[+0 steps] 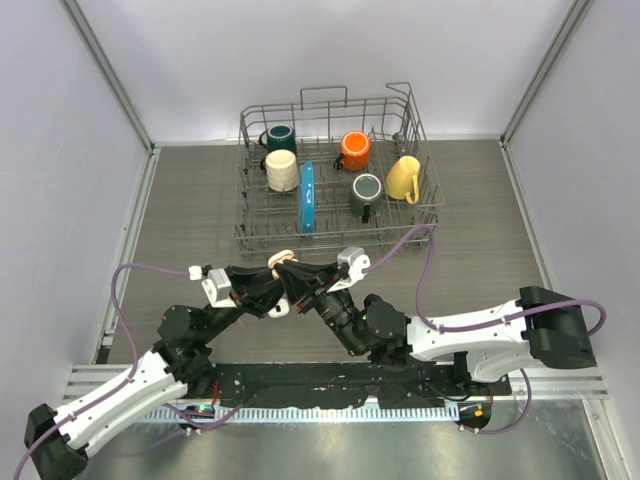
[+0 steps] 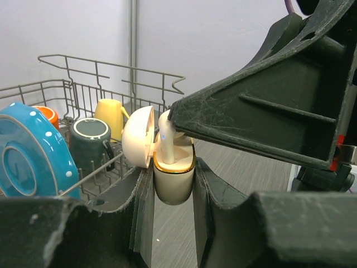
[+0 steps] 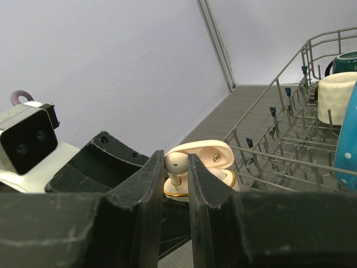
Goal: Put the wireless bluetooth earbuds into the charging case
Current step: Place the earbud in the charging case.
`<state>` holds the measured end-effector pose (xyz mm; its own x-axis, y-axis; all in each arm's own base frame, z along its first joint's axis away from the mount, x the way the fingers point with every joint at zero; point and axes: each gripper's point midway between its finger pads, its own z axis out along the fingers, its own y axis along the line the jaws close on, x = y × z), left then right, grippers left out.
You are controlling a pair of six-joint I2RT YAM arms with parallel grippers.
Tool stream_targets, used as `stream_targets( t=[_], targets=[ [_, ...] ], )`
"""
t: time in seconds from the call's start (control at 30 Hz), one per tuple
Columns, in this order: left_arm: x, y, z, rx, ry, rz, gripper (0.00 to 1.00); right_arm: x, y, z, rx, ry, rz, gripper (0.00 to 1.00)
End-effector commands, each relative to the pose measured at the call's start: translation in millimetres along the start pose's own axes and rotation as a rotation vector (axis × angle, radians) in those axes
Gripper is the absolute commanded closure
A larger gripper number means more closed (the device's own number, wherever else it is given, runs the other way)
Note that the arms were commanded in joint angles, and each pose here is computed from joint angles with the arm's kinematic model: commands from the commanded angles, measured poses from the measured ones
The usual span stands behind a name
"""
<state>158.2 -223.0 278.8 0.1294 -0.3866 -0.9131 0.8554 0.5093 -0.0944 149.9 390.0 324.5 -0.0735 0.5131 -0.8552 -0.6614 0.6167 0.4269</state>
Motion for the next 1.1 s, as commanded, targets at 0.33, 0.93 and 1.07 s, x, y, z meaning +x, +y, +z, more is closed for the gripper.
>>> stream_targets(
  t=[0.33,0.93,1.07],
  targets=[
    [-32,-2,6,0.002,-0.097,0.008,1.00,-40,2,-1,-0.023,-0.086,0.088,0.99],
    [-33,-2,5,-0.001,-0.104,0.009,1.00,-8,1,2,-0.021,-0.028,0.079,0.99],
    [-33,-1,4,-0.006,-0.105,0.010,1.00,-4,-1,-1,-0.018,-0.017,0.086,0.99]
  ],
)
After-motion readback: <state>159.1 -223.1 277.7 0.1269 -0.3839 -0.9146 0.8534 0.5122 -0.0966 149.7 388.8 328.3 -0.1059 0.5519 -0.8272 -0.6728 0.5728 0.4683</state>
